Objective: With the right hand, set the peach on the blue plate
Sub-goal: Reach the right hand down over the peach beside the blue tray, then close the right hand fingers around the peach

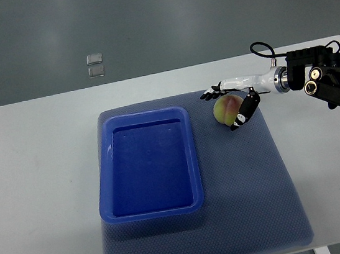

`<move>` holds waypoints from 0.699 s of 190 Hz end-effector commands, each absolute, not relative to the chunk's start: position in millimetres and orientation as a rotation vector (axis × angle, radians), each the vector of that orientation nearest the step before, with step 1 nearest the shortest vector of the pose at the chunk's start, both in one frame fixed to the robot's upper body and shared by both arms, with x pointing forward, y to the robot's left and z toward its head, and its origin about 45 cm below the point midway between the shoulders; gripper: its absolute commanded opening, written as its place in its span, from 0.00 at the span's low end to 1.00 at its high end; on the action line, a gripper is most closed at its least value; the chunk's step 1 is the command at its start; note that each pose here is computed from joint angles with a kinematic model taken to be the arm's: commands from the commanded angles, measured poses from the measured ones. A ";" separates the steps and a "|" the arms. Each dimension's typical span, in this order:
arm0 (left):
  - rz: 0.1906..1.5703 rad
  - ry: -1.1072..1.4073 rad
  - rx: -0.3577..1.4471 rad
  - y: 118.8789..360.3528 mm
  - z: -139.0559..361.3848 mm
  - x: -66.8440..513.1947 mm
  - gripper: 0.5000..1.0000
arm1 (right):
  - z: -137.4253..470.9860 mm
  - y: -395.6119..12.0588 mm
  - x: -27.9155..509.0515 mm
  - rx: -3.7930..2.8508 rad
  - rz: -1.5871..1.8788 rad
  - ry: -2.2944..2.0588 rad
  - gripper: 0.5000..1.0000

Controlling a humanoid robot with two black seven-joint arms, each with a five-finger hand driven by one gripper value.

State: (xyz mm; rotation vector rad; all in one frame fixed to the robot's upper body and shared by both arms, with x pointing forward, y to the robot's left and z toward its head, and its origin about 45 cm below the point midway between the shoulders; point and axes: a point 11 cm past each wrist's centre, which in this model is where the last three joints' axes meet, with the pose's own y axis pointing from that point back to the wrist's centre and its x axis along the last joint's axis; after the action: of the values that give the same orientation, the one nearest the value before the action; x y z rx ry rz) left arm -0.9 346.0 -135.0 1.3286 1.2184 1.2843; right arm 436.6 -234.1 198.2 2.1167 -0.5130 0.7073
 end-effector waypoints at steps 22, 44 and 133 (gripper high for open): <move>1.285 1.217 1.327 346.0 -134.9 0.1 1.00 | 188.7 -232.8 440.9 2.063 0.753 -0.523 0.81; 1.284 1.218 1.328 346.0 -135.0 -0.8 1.00 | 188.1 -235.5 442.0 2.053 0.758 -0.534 0.81; 1.284 1.218 1.328 346.0 -135.0 -0.8 1.00 | 185.0 -242.9 446.9 2.012 0.786 -0.582 0.60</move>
State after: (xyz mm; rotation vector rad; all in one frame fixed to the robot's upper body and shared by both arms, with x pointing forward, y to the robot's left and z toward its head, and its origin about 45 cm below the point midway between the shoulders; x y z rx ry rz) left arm -0.8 346.0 -135.0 1.3284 1.2184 1.2845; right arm 446.9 -241.4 186.5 2.0209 -0.5829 0.7845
